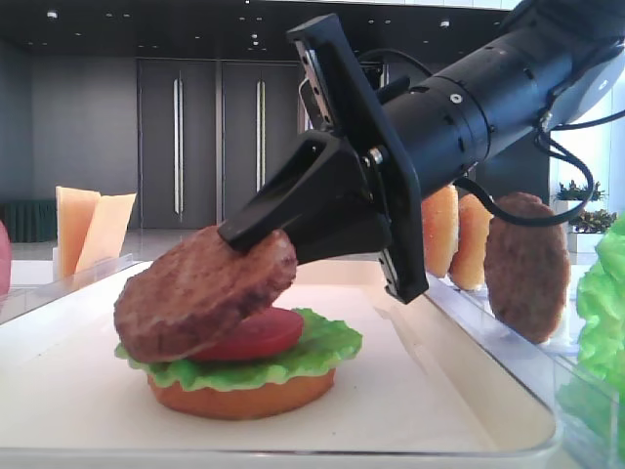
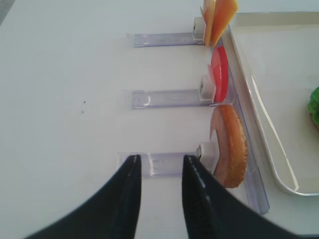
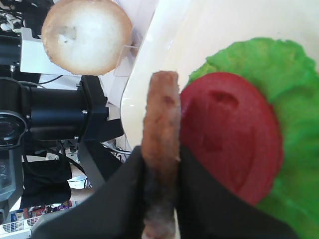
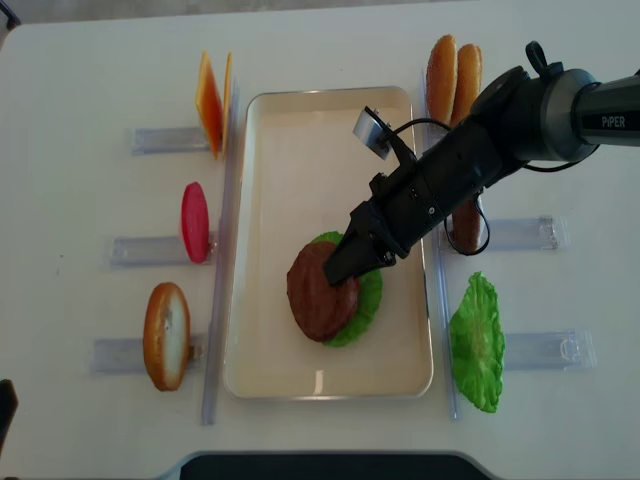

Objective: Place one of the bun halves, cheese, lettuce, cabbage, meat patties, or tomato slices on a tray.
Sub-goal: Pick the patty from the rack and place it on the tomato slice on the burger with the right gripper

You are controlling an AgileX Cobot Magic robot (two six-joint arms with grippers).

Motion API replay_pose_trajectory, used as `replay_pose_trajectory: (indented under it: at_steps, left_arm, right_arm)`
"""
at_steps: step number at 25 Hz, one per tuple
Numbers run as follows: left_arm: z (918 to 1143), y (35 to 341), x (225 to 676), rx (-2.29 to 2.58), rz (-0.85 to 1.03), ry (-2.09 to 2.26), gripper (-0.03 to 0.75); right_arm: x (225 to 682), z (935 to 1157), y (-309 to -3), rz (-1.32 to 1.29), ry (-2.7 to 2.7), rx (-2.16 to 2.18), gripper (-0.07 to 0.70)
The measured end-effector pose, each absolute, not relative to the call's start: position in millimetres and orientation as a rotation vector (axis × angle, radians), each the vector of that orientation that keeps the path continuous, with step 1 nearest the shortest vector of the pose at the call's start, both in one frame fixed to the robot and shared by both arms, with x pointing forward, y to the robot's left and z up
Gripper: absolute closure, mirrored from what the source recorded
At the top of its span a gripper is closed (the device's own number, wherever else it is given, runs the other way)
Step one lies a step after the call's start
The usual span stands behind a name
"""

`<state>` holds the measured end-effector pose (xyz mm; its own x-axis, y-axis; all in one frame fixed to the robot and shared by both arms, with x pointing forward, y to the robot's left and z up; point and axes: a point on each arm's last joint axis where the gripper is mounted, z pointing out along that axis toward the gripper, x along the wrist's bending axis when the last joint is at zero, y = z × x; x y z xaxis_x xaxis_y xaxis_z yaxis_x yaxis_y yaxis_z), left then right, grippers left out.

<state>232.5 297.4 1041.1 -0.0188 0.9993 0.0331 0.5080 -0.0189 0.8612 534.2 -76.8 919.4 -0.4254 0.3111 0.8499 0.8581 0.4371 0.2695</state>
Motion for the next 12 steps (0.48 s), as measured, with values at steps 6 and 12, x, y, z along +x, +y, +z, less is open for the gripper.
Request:
replay_pose_trajectory:
  at_steps: [6,12]
  left_arm:
    - [1041.1,297.4,232.5,1.600,0.949,1.600,0.496]
    - [1041.1,297.4,232.5,1.600,0.949,1.600,0.496]
  right_arm:
    - [534.4,919.3,-76.8,-0.937,-1.950,-0.986,0.486]
    - [534.7,919.3,-76.9,-0.939,-1.954,-0.990,0.486]
